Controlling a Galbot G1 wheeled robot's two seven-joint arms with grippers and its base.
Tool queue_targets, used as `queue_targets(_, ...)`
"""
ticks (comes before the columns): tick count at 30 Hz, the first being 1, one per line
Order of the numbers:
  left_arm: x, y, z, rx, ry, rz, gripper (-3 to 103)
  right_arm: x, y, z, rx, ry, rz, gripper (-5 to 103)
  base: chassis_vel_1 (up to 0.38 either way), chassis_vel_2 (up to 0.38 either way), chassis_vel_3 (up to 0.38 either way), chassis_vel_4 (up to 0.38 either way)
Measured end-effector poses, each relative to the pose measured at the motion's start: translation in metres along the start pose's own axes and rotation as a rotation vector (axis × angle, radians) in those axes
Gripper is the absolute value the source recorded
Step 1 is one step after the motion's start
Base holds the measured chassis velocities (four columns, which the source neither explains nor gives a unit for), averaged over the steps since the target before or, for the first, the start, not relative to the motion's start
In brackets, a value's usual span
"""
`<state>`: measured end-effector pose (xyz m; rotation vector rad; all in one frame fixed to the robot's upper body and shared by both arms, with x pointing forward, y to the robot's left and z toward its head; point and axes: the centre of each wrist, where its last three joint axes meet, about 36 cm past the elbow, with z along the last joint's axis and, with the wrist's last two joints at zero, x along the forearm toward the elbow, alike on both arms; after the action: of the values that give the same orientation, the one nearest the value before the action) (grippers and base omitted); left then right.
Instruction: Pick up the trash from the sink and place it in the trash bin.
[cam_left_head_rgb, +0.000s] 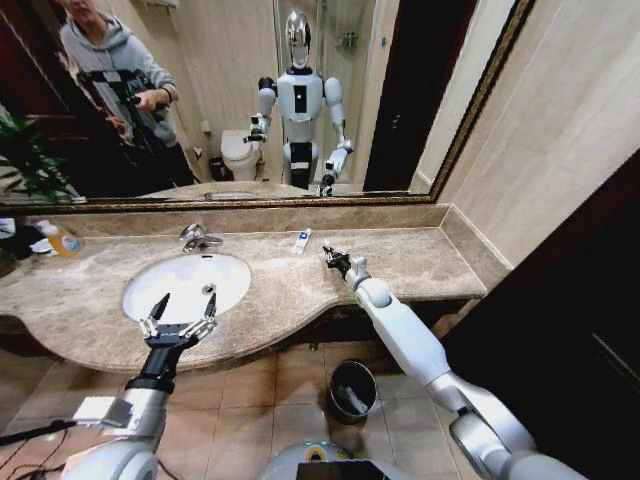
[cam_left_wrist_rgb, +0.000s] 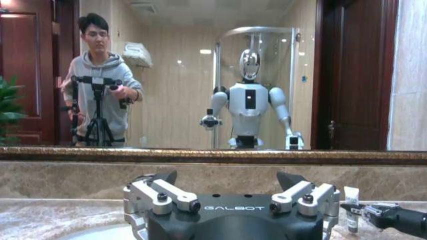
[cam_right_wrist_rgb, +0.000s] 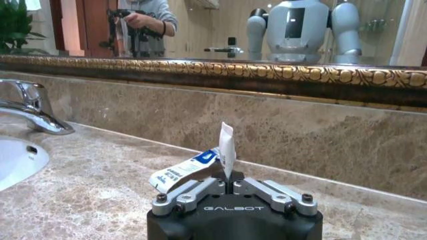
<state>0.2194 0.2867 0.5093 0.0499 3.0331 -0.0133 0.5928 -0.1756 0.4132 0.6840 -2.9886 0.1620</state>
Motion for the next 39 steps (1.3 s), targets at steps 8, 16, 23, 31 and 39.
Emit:
queue_targets(8, 0.000, 0.000, 0.000, 0.000, 0.000, 0.000, 100, 0.011, -0.003, -0.003, 0.000, -0.010, 0.006, 1, 0.000, 0.000, 0.000, 0.000)
queue_targets(16, 0.000, 0.000, 0.000, 0.000, 0.000, 0.000, 100, 0.075, -0.028, 0.002, 0.035, -0.140, -0.010, 1, 0.000, 0.000, 0.000, 0.000)
queue_targets(23, 0.000, 0.000, 0.000, 0.000, 0.000, 0.000, 100, 0.171, -0.024, 0.032, 0.008, -0.226, -0.001, 1, 0.000, 0.000, 0.000, 0.000)
queue_targets(31, 0.000, 0.000, 0.000, 0.000, 0.000, 0.000, 100, 0.276, -0.011, 0.088, -0.020, -0.187, 0.088, 1, 0.000, 0.000, 0.000, 0.000)
queue_targets(39, 0.000, 0.000, 0.000, 0.000, 0.000, 0.000, 100, 0.329, 0.030, 0.168, -0.080, -0.067, 0.114, 1, 0.000, 0.000, 0.000, 0.000)
